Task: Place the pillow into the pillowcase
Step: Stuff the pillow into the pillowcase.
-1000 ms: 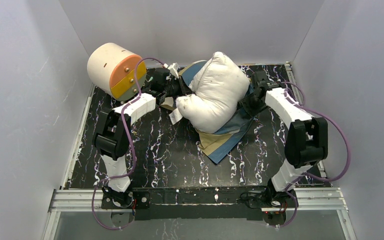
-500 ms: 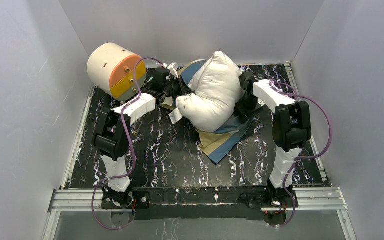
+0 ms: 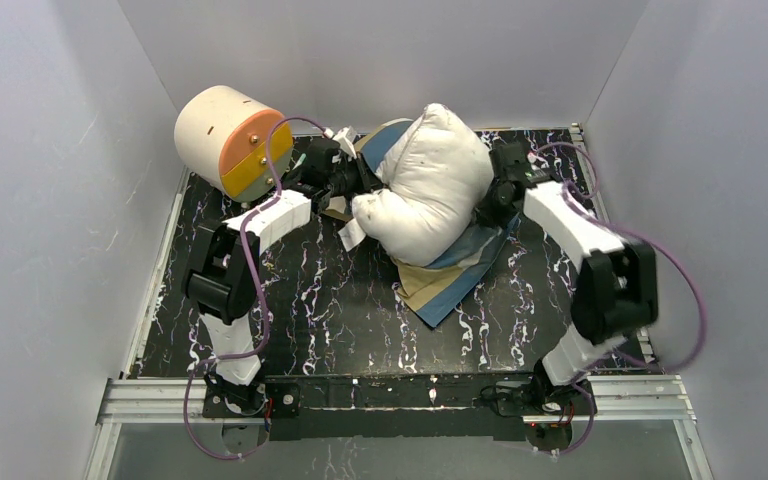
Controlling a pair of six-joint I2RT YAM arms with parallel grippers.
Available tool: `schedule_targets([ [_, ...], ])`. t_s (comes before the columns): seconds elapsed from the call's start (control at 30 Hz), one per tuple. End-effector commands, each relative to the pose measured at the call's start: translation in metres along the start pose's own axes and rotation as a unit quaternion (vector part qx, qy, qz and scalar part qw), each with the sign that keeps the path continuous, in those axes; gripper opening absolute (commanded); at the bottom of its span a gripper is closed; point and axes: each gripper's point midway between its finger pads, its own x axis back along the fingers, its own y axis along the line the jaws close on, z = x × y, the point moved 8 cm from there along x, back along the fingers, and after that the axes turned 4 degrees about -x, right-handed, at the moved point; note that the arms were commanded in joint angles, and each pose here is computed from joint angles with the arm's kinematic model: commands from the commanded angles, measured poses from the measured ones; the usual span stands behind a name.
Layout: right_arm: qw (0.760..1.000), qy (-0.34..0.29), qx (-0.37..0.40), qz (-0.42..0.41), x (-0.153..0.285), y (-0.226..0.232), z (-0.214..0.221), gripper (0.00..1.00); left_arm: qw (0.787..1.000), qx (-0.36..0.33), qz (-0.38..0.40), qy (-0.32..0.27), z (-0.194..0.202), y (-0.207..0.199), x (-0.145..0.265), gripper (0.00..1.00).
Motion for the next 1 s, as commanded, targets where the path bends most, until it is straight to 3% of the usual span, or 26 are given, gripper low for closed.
schedule_targets([
  [0.0,0.904,-0.156,0.143,-0.372,0.099,0.037,-0.019,0.01,0.969,0.009,-0.223,0.109,0.074,0.081,0.0,0.0],
  [0.07,0.846,-0.196,0.175,-0.464,0.126,0.036,-0.015,0.01,0.968,-0.006,-0.224,0.113,0.081,0.072,-0.003,0.0],
  [0.13,0.809,-0.208,0.217,-0.505,0.14,0.037,-0.012,0.01,0.968,-0.019,-0.226,0.111,0.083,0.064,-0.004,0.0],
  [0.2,0.775,-0.198,0.258,-0.543,0.152,0.04,-0.007,0.01,0.968,-0.04,-0.221,0.116,0.09,0.05,-0.007,0.0],
  [0.3,0.702,-0.2,0.275,-0.626,0.178,0.039,0.003,0.01,0.958,-0.078,-0.245,0.123,0.105,0.04,-0.005,0.0],
  [0.4,0.637,-0.18,0.285,-0.693,0.217,0.043,0.006,0.01,0.953,-0.066,-0.267,0.128,0.125,0.046,0.005,0.0],
  [0.53,0.603,-0.116,0.32,-0.722,0.232,0.053,0.012,0.01,0.949,-0.087,-0.281,0.11,0.132,0.037,0.017,0.0],
  [0.6,0.618,-0.08,0.331,-0.709,0.215,0.055,0.019,0.01,0.945,-0.119,-0.29,0.097,0.131,0.022,0.022,0.0],
  [0.67,0.658,-0.057,0.334,-0.672,0.199,0.057,0.025,0.01,0.933,-0.155,-0.314,0.088,0.131,0.008,0.024,0.0],
  [0.73,0.727,-0.045,0.3,-0.616,0.186,0.057,0.023,0.01,0.934,-0.158,-0.308,0.087,0.135,-0.003,0.023,0.0],
  [0.8,0.751,-0.056,0.287,-0.592,0.182,0.051,0.022,0.01,0.946,-0.15,-0.274,0.084,0.131,-0.021,0.027,0.03],
  [0.9,0.765,-0.091,0.303,-0.562,0.171,0.042,0.016,0.01,0.971,-0.148,-0.186,0.04,0.104,-0.067,0.05,0.29],
  [0.97,0.756,-0.097,0.32,-0.563,0.167,0.04,0.011,0.01,0.977,-0.162,-0.135,0.002,0.08,-0.095,0.073,0.46],
])
